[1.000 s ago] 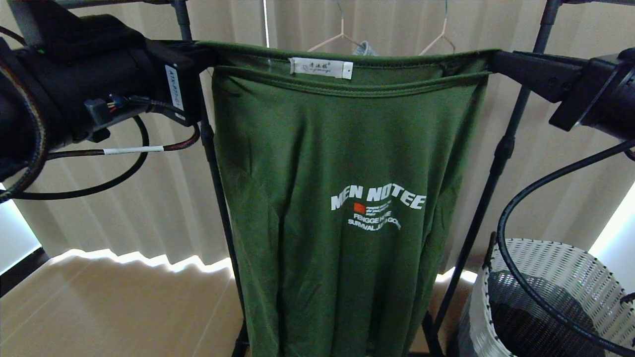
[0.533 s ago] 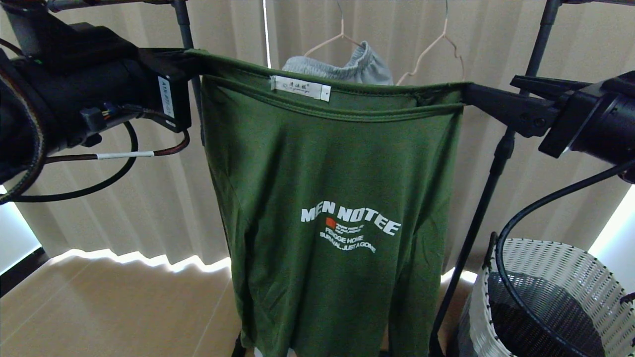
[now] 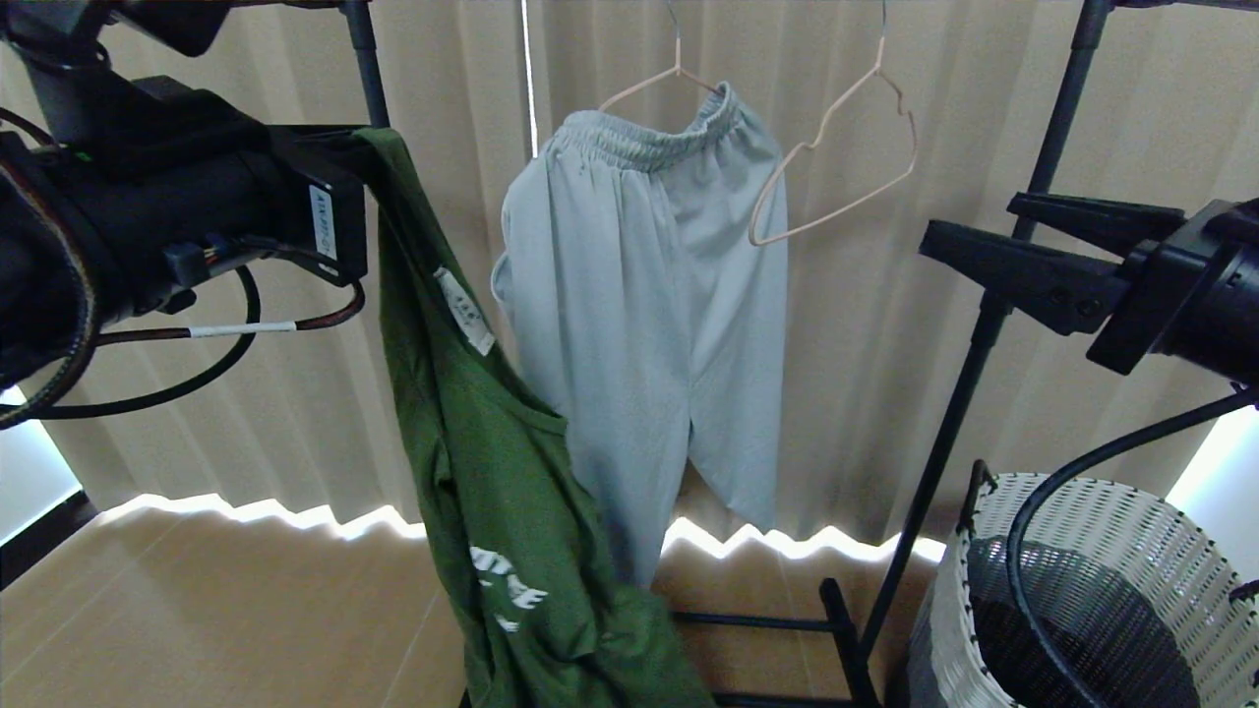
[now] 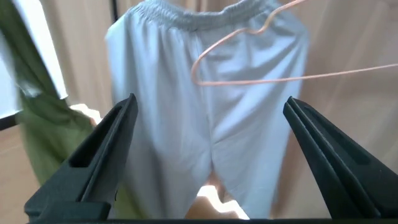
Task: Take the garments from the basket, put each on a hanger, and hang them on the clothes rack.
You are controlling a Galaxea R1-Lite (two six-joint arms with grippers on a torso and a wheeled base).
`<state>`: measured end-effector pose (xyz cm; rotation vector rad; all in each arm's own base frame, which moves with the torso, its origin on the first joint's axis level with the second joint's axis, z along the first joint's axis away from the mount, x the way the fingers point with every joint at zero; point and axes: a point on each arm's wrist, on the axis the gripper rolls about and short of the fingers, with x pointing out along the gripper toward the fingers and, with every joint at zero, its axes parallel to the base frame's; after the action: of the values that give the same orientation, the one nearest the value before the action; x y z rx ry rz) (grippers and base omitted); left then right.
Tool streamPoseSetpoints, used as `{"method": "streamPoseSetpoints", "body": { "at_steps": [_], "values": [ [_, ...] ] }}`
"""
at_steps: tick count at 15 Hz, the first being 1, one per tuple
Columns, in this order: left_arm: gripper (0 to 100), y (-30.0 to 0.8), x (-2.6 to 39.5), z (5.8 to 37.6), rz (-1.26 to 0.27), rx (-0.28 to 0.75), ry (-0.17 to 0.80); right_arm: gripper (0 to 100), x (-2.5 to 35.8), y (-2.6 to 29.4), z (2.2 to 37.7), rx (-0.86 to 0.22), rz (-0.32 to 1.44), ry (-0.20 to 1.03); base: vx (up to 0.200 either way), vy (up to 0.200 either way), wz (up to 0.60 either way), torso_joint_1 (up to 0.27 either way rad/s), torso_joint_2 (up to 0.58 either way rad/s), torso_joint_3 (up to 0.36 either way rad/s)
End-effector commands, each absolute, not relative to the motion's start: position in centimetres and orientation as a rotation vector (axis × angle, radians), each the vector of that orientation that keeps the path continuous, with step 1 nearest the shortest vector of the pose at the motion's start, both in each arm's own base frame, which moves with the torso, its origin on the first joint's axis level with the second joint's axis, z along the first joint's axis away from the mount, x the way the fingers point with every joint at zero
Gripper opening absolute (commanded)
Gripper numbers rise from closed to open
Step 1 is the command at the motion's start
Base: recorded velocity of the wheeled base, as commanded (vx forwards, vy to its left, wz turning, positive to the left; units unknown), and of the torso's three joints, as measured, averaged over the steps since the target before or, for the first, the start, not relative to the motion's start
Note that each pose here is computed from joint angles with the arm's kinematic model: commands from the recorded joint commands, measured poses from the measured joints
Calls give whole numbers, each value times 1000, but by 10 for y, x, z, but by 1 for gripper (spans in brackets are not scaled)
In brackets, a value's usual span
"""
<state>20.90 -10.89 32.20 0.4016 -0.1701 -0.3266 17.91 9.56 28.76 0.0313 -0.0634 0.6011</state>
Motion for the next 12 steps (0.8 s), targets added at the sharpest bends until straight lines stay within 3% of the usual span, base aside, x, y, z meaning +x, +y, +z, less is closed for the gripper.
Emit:
{"method": "streamPoseSetpoints", "body": {
  "at_steps": [1, 3, 5, 7, 9, 12],
  "values": [
    [0, -109, 208, 322, -326, 401, -171, 100, 166, 91, 284, 26, 669, -66, 0, 0, 0, 0, 0, 0],
    [0, -103, 201, 317, -297, 411, -151, 100, 168, 88, 275, -11, 653, -41, 0, 0, 0, 0, 0, 0],
    [0, -93, 183, 307, -279, 425, -130, 100, 168, 77, 254, -191, 560, -21, 0, 0, 0, 0, 0, 0],
    [0, -78, 168, 297, -252, 432, -111, 100, 167, 70, 244, -287, 445, 2, 0, 0, 0, 0, 0, 0],
    [0, -61, 155, 283, -211, 436, -61, 100, 168, 66, 242, -301, 292, 28, 0, 0, 0, 0, 0, 0],
    [0, -47, 130, 253, -213, 336, 15, 100, 164, 59, 231, -316, 98, 78, 0, 0, 0, 0, 0, 0]
  ]
}}
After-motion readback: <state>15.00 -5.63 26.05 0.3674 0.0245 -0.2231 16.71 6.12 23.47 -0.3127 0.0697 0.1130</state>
